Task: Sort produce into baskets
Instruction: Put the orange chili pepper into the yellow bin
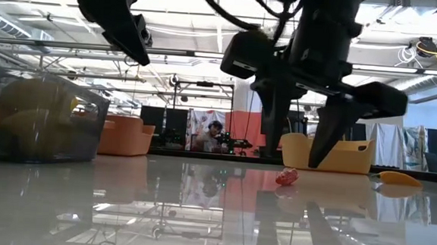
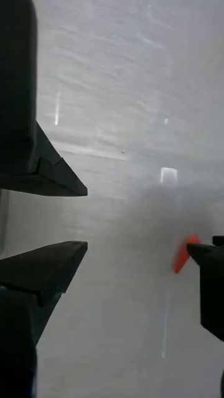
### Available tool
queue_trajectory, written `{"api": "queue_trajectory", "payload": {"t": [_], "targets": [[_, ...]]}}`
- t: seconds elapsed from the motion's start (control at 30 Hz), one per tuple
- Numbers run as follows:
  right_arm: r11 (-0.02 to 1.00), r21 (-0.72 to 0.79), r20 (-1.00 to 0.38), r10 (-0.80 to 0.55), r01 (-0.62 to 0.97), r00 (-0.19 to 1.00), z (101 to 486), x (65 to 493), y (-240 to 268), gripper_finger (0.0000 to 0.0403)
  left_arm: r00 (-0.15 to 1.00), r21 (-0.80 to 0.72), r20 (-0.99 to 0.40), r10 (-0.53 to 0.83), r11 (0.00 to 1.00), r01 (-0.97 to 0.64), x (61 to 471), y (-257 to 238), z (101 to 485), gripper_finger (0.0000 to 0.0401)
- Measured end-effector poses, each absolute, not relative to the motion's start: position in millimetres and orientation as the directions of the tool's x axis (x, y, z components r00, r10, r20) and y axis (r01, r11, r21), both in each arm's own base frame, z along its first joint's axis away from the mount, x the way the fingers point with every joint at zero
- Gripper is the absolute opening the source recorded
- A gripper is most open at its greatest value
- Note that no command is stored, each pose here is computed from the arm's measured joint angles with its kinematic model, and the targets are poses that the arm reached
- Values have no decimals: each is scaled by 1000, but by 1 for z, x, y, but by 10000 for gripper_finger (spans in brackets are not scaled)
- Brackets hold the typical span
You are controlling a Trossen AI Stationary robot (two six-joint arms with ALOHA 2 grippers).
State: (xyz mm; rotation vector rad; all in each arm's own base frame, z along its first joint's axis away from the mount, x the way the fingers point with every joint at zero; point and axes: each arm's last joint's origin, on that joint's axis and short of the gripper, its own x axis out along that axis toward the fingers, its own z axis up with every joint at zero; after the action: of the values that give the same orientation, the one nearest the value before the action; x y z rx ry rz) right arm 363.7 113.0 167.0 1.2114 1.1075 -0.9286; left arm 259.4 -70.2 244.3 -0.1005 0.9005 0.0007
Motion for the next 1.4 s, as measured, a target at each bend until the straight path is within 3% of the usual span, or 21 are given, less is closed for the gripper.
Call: {"api": "queue_trajectory", "payload": {"t": [0.17, 0.47, 0.83, 0.93, 1.13, 1.4], "targets": [[97, 230, -973, -11, 968, 232, 162, 363, 121, 203, 619, -84, -784, -50, 996, -26, 259, -72, 244, 135], [124, 233, -971, -15, 964, 237, 140, 372, 125, 169, 610, -67, -790, -53, 998, 0, 258, -74, 243, 135], [171, 183, -981, -30, 968, 191, 138, 367, 124, 32, 600, -63, -798, -51, 998, 0, 257, -74, 243, 135], [193, 195, -978, -33, 962, 205, 144, 367, 119, 8, 600, -63, -798, -51, 998, 0, 257, -74, 243, 135], [264, 219, -968, -62, 939, 243, 179, 364, 86, 17, 603, -60, -797, -38, 998, -16, 258, -71, 243, 135], [319, 126, -941, -261, 939, 214, 242, 333, 7, 17, 604, -71, -797, -28, 996, -47, 259, -67, 243, 135]]}}
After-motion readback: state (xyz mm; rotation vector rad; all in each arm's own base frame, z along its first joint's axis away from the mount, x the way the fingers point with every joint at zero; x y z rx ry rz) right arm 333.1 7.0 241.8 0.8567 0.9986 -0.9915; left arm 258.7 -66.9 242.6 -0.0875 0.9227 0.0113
